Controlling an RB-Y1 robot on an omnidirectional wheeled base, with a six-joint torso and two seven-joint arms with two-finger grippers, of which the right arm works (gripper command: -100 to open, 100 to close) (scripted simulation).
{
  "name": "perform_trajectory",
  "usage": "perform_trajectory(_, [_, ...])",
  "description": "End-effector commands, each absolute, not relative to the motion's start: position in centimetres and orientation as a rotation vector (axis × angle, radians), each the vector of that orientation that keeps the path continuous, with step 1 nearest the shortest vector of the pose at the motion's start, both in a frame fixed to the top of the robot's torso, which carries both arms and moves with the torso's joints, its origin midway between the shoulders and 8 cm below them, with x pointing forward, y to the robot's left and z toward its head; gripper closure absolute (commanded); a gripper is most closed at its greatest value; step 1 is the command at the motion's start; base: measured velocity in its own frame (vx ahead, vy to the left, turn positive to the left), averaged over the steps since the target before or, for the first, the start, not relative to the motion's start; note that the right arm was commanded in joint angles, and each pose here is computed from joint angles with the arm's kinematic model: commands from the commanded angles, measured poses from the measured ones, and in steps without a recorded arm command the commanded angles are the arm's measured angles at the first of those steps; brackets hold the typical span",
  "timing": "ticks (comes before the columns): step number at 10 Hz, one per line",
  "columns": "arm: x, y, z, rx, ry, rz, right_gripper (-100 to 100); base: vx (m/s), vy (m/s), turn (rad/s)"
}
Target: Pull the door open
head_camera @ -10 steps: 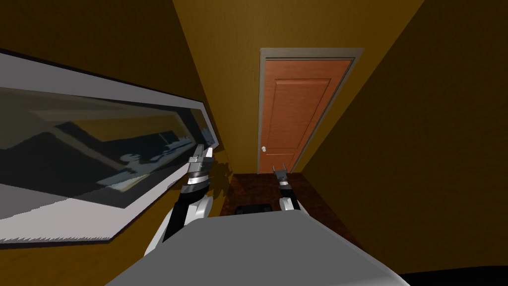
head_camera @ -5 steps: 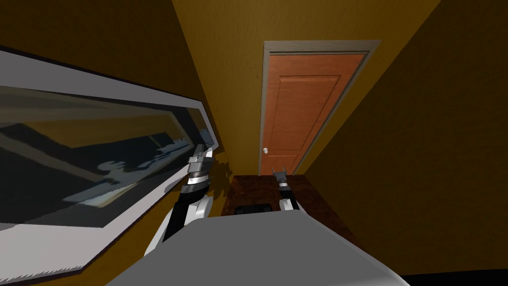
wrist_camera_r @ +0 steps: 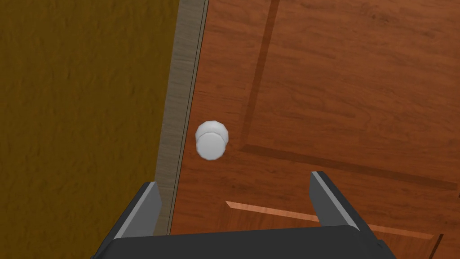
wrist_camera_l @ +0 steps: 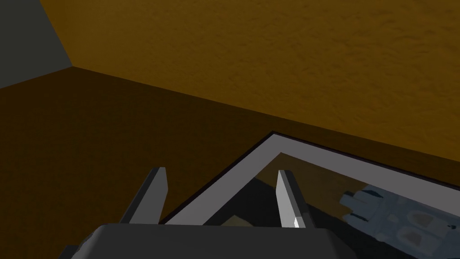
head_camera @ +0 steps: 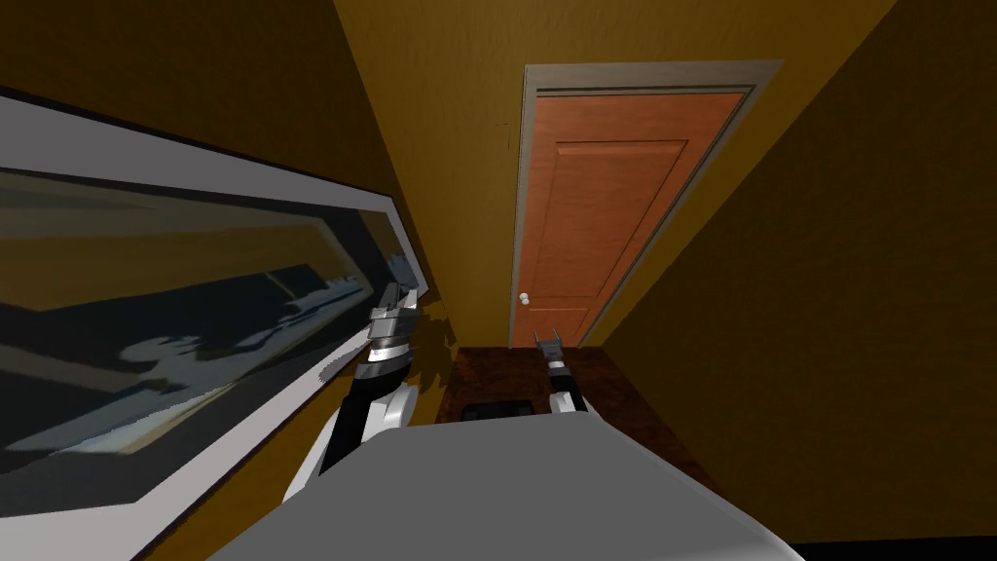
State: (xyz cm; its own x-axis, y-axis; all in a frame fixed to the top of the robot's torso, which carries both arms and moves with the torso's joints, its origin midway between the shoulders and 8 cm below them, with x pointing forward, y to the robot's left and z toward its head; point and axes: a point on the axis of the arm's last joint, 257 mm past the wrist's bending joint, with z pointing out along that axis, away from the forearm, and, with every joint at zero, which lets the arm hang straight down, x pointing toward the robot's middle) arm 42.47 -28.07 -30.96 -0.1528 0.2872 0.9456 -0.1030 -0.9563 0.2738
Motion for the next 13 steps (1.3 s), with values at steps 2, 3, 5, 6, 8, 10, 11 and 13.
perform_trajectory(2, [42.3,-28.3,-32.4,1.914,0.168,2.204,-100,0.104,0.013,0.013])
perform_trajectory(3, [42.3,-28.4,-32.9,1.935,0.153,2.205,-100,0.116,0.013,0.014])
perform_trajectory(5, [42.1,-28.7,-33.8,1.973,0.124,2.207,-100,0.097,0.026,0.011])
perform_trajectory(6, [42.1,-28.8,-34.3,1.991,0.109,2.207,-100,0.096,0.009,0.012])
perform_trajectory(8, [41.9,-29.0,-35.2,2.027,0.080,2.206,-100,0.102,0.003,0.012])
perform_trajectory(10, [41.7,-29.4,-36.3,2.071,0.040,2.203,-100,0.112,0.021,0.010])
perform_trajectory(11, [41.7,-29.5,-36.6,2.085,0.028,2.202,-100,0.127,0.008,0.009])
perform_trajectory(13, [41.4,-30.0,-37.8,2.130,-0.017,2.196,-100,0.163,0.020,0.011])
